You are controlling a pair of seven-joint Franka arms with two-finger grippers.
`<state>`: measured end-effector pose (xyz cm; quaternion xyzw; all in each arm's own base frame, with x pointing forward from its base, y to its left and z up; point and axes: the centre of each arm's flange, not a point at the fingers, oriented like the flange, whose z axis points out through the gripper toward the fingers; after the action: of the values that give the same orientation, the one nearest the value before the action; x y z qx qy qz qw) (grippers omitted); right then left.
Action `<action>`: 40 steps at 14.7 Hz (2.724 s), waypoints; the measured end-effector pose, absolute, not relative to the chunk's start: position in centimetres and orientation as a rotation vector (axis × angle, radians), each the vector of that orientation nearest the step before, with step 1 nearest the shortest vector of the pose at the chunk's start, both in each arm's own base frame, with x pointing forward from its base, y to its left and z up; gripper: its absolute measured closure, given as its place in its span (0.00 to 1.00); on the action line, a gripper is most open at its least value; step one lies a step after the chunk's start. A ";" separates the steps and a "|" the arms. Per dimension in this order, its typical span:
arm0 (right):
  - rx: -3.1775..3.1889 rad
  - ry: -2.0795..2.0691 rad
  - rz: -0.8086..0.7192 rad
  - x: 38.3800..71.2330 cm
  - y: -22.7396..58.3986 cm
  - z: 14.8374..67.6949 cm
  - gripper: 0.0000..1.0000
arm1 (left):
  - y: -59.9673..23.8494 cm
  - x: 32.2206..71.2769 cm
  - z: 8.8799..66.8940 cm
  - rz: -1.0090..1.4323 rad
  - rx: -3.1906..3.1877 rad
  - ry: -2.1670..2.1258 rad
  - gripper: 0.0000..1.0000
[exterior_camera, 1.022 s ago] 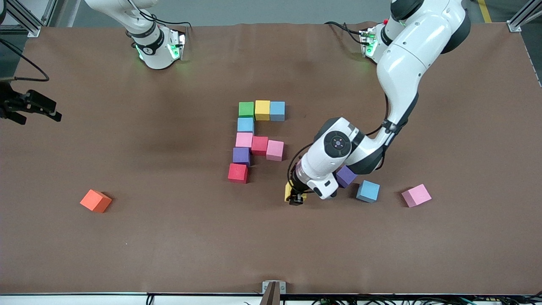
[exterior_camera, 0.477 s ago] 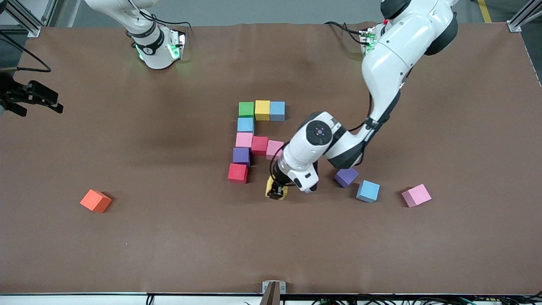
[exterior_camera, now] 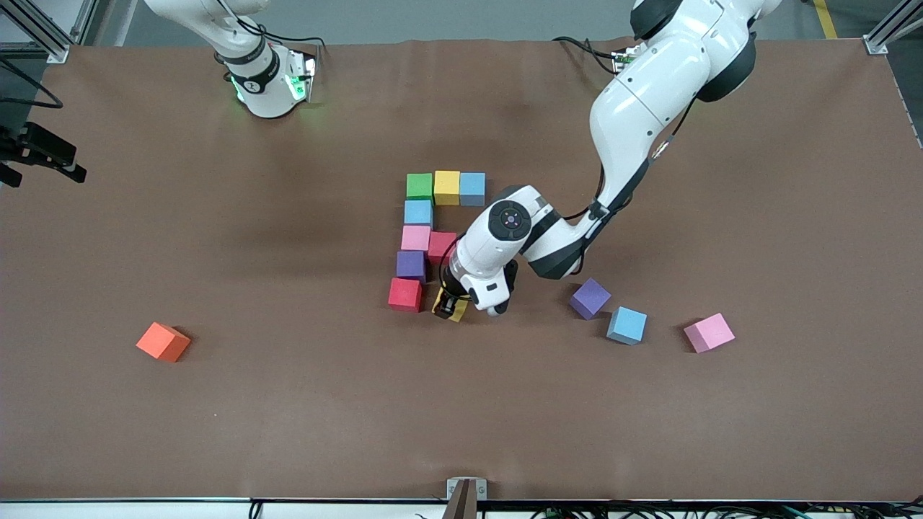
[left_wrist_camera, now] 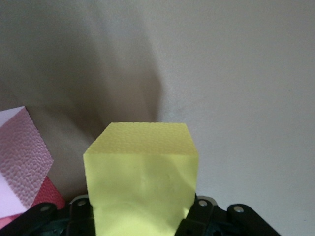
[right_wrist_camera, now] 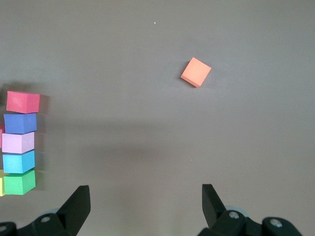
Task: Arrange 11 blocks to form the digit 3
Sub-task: 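Carry the yellow cube to the red cube at the column base, then lower the yellow cube beside the red cube with the left gripper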
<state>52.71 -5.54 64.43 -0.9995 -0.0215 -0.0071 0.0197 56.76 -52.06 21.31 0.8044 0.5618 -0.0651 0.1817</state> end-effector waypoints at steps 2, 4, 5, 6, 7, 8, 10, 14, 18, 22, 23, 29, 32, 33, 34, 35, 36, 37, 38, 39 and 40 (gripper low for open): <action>-3.101 -0.068 -0.020 52.7 -5.5 64.4 0.00 | -52.0 56.8 21.2 -0.177 2.291 1.556 0.41; -3.101 -0.070 -0.009 52.8 -5.4 64.1 0.00 | -51.9 56.9 21.1 -0.173 2.301 1.540 0.41; -3.101 -0.071 -0.005 52.9 -5.4 64.0 0.00 | -51.9 56.9 21.1 -0.172 2.303 1.537 0.41; -3.101 -0.071 -0.004 52.9 -5.4 64.0 0.00 | -51.9 56.9 21.1 -0.172 2.303 1.536 0.41; -3.101 -0.072 -0.003 52.9 -5.3 64.0 0.00 | -51.9 57.0 21.2 -0.171 2.301 1.536 0.41; -3.101 -0.074 -0.003 52.9 -5.3 64.0 0.00 | -51.9 57.1 21.2 -0.169 2.297 1.535 0.41; -3.101 -0.077 -0.002 52.9 -5.2 64.0 0.00 | -51.9 57.3 21.2 -0.169 2.293 1.537 0.41; -3.099 -0.079 0.030 52.7 -5.1 63.8 0.00 | -51.9 57.2 20.6 -0.175 2.295 1.541 0.41; -3.098 -0.073 0.055 52.5 -5.3 63.7 0.00 | -51.7 57.5 20.3 -0.180 2.284 1.550 0.41; -3.099 -0.071 0.053 52.5 -5.4 63.8 0.00 | -51.5 58.6 21.2 -0.220 2.172 1.625 0.41; -3.101 -0.069 0.048 52.5 -5.5 64.0 0.00 | -51.4 58.7 21.4 -0.228 2.141 1.658 0.41; -3.102 -0.037 0.059 51.9 -6.6 65.3 0.00 | -50.6 60.5 22.5 -0.235 1.942 1.816 0.41; -3.101 -0.028 0.063 51.8 -6.9 65.3 0.00 | -50.5 60.7 22.1 -0.233 1.907 1.813 0.41; -3.101 -0.028 0.063 51.8 -6.9 65.3 0.00 | -50.5 60.7 21.9 -0.234 1.898 1.811 0.41; -3.101 -0.029 0.062 51.8 -6.9 65.3 0.00 | -50.5 60.7 21.7 -0.241 1.887 1.814 0.41; -3.101 -0.029 0.062 51.8 -6.9 65.4 0.00 | -50.5 60.7 21.6 -0.254 1.870 1.823 0.41; -3.101 -0.029 0.065 51.7 -6.8 65.5 0.00 | -50.5 60.7 21.5 -0.265 1.856 1.830 0.41; -3.100 -0.029 0.070 51.6 -6.8 65.7 0.00 | -50.5 60.7 21.3 -0.271 1.852 1.833 0.41; -3.100 -0.029 0.072 51.5 -6.8 65.9 0.00 | -50.6 60.5 21.1 -0.274 1.853 1.833 0.41; -3.100 -0.029 0.072 51.5 -6.8 66.1 0.00 | -50.8 60.3 20.8 -0.277 1.857 1.832 0.41; -3.100 -0.029 0.071 51.4 -6.8 66.2 0.00 | -51.1 60.1 20.6 -0.280 1.863 1.830 0.41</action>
<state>51.44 -6.82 66.23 -0.9995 -0.0095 0.0230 0.0201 60.06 -51.11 20.62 0.6858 0.6739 -0.1033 0.2548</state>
